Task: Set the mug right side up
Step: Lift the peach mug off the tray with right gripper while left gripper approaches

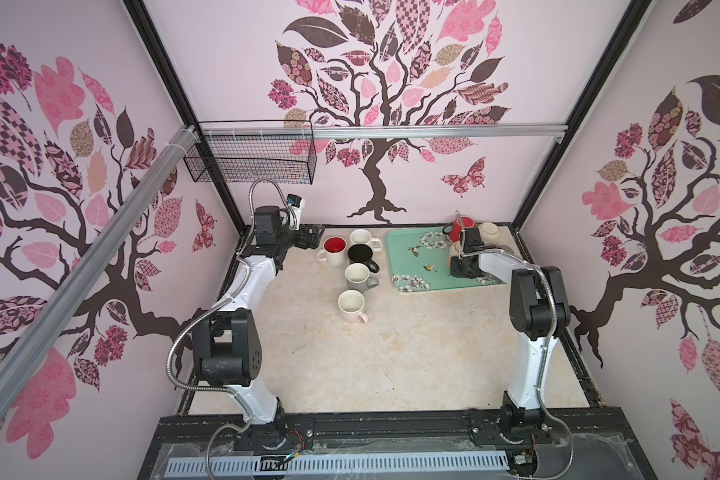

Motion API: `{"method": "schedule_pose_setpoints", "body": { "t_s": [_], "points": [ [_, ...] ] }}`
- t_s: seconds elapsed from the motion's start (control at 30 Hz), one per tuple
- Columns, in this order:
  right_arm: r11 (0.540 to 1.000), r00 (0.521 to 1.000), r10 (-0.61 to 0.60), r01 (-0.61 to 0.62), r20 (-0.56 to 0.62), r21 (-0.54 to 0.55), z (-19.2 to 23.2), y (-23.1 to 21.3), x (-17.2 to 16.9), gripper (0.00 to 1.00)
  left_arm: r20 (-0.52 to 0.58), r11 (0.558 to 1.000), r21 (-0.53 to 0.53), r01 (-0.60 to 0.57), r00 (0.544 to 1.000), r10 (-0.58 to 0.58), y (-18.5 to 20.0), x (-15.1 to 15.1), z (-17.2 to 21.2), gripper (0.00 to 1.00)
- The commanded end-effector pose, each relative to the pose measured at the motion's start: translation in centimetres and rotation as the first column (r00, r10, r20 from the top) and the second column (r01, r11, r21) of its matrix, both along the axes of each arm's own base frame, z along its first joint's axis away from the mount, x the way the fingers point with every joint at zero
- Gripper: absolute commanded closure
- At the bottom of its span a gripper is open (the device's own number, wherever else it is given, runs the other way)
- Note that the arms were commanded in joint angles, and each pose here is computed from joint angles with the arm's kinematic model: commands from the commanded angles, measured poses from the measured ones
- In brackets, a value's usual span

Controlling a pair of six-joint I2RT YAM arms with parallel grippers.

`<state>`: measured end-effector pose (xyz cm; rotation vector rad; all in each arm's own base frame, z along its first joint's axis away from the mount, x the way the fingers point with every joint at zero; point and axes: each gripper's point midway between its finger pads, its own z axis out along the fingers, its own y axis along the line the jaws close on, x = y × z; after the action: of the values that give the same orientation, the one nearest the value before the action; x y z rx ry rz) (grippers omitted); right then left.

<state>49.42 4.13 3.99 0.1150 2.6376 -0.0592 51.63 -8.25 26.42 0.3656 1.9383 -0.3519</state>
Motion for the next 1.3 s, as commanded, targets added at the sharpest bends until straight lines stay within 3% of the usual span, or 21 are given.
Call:
{"method": "schedule_pose_setpoints", "body": {
  "t_s": [0.0, 0.2, 0.33, 0.47, 0.83, 1.27],
  "points": [
    [0.995, 0.995, 0.1, -0.1, 0.011, 0.024, 1.7, 3.8, -1.9, 1.0, -0.04, 0.995, -0.074, 0.071, 0.996, -0.074, -5.0, -1.4, 1.3, 0.03],
    [0.977, 0.98, 0.199, -0.199, 0.005, 0.083, 0.8, 8.1, -5.5, 0.99, -0.069, 0.986, -0.092, 0.136, 0.987, -0.143, -11.4, -4.4, 0.7, 0.03],
    [0.969, 0.975, 0.221, -0.218, -0.013, 0.119, 0.7, 8.9, -6.5, 0.75, -0.17, 0.958, -0.196, 0.21, 0.955, -0.244, -15.0, -7.3, -0.7, 0.03],
    [0.969, 0.974, 0.226, -0.224, -0.008, 0.101, 1.4, 8.6, -6.5, 0.63, -0.222, 0.952, -0.178, 0.248, 0.933, -0.284, -17.4, -9.6, -2.3, 0.03],
    [0.968, 0.974, 0.224, -0.227, 0.036, 0.106, 3.7, 9.0, -5.6, 0.52, -0.272, 0.932, -0.216, 0.291, 0.899, -0.344, -19.5, -12.1, -4.1, 0.03],
    [0.97, 0.974, 0.209, -0.218, 0.091, 0.11, 5.6, 9.4, -4.1, 0.51, -0.35, 0.948, -0.178, 0.264, 0.883, -0.311, -19.5, -12.3, -7.3, 0.03]
  ]
}}
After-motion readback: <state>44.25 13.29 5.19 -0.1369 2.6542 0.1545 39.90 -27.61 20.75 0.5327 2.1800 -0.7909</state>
